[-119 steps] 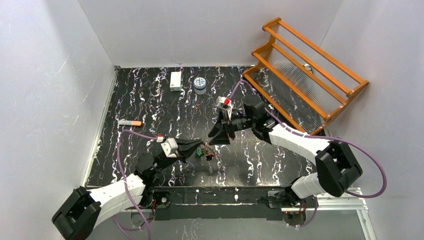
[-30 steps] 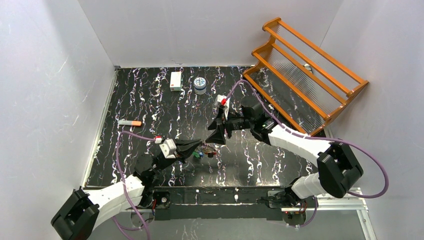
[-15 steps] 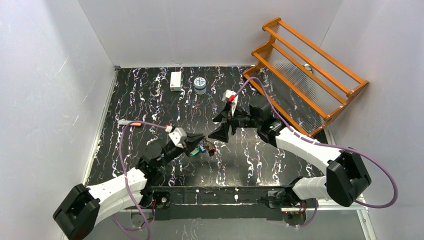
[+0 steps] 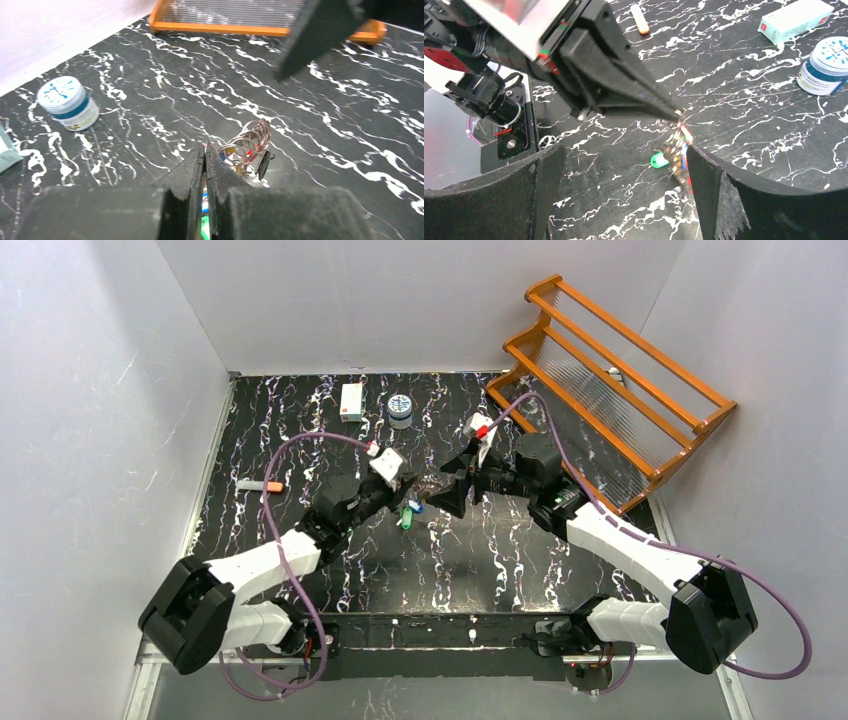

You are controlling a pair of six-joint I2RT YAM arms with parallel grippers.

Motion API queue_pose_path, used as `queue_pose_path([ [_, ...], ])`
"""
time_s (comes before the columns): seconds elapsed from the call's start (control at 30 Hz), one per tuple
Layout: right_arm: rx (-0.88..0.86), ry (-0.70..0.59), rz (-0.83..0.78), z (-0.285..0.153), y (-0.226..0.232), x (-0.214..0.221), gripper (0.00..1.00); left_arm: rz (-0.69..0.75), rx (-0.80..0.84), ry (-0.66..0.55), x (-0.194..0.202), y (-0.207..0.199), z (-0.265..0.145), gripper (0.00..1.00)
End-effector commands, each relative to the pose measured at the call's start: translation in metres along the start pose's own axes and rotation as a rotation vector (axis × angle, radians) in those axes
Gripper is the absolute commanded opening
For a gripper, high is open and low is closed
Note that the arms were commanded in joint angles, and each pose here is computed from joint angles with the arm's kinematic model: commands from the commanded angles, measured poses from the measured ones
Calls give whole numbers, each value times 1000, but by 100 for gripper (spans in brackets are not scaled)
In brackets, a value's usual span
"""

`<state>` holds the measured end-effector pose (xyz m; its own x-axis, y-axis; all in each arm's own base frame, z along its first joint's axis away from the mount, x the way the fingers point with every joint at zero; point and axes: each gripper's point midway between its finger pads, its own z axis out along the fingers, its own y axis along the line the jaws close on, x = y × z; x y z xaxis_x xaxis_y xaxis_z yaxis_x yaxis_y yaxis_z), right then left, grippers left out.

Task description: Put the keys on the keyring

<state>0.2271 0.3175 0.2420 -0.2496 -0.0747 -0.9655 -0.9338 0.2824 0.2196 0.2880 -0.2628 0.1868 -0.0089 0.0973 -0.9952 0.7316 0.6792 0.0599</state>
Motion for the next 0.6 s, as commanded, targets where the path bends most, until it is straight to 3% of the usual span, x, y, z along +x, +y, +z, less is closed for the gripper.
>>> queue_pose_path([
  [0.0,52,-29,-26,-8,-6,-6,99,43,-61,-59,-34,32,21,0],
  [0.2,58,-21,-21,-10,-8,-1,99,21,-76,-31,-25,44,35,0],
  [0.5,54,-2,-7,-9,-10,10,99,-53,-2,48,29,23,25,0],
  [0.57,53,0,-4,-8,-11,12,99,-70,6,54,35,20,19,5],
])
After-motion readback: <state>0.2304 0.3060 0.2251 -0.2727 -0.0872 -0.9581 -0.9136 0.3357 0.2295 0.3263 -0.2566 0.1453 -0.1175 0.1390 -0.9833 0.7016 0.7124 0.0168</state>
